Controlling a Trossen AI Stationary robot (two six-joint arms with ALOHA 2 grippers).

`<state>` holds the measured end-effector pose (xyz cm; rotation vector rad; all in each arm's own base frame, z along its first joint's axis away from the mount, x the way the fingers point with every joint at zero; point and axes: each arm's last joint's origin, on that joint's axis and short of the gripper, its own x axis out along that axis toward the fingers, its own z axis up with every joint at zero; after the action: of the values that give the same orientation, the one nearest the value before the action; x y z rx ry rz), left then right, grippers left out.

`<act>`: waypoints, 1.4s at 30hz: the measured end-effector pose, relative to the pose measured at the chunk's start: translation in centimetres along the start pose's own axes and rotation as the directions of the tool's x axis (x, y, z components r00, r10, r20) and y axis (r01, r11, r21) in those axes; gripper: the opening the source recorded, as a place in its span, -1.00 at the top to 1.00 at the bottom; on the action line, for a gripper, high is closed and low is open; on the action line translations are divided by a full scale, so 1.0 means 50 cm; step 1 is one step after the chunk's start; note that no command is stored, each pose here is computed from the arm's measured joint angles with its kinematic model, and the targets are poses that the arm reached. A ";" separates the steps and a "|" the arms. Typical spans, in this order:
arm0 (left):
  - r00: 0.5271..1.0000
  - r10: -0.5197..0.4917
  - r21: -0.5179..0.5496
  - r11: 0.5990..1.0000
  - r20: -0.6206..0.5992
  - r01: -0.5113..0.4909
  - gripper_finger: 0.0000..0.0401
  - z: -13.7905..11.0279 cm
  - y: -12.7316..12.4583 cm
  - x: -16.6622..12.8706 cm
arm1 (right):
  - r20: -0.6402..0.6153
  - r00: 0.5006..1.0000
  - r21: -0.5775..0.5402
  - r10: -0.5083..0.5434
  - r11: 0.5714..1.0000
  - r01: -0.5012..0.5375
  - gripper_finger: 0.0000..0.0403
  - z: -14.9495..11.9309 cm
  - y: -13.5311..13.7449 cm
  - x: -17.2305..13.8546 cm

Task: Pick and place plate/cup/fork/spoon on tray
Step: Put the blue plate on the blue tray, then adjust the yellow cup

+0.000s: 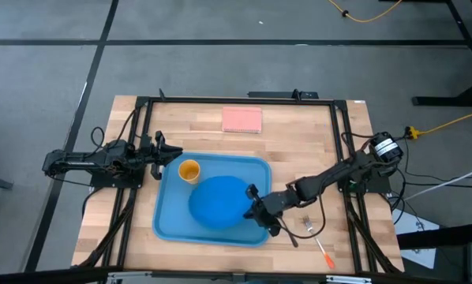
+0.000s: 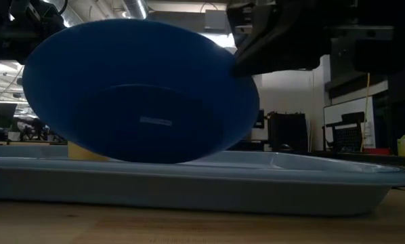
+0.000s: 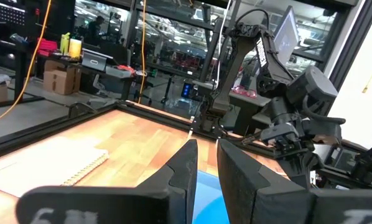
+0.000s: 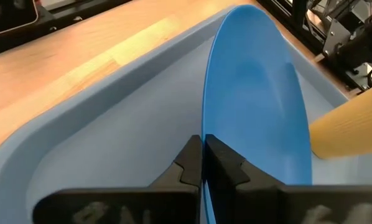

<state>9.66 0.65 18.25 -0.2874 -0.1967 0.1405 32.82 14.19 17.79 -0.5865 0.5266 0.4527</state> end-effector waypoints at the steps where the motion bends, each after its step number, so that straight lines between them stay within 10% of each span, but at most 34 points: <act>1: 1.000 0.000 0.000 1.000 0.000 0.000 0.73 0.000 0.000 0.000 | 0.003 1.000 0.001 0.010 1.000 -0.010 0.93 -0.001 -0.001 0.000; 32: 1.000 0.000 0.000 1.000 0.000 0.000 0.73 0.000 0.000 0.000 | 0.041 0.997 0.029 0.066 0.997 -0.068 0.50 -0.031 -0.009 0.046; 42: 1.000 0.000 0.000 1.000 0.000 0.000 0.73 0.000 0.000 0.000 | 0.026 0.991 0.037 -0.131 0.991 0.130 0.50 -0.008 -0.031 0.020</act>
<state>9.66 0.65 18.25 -0.2874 -0.1968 0.1405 34.28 13.03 17.52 -0.5761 0.4646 0.3263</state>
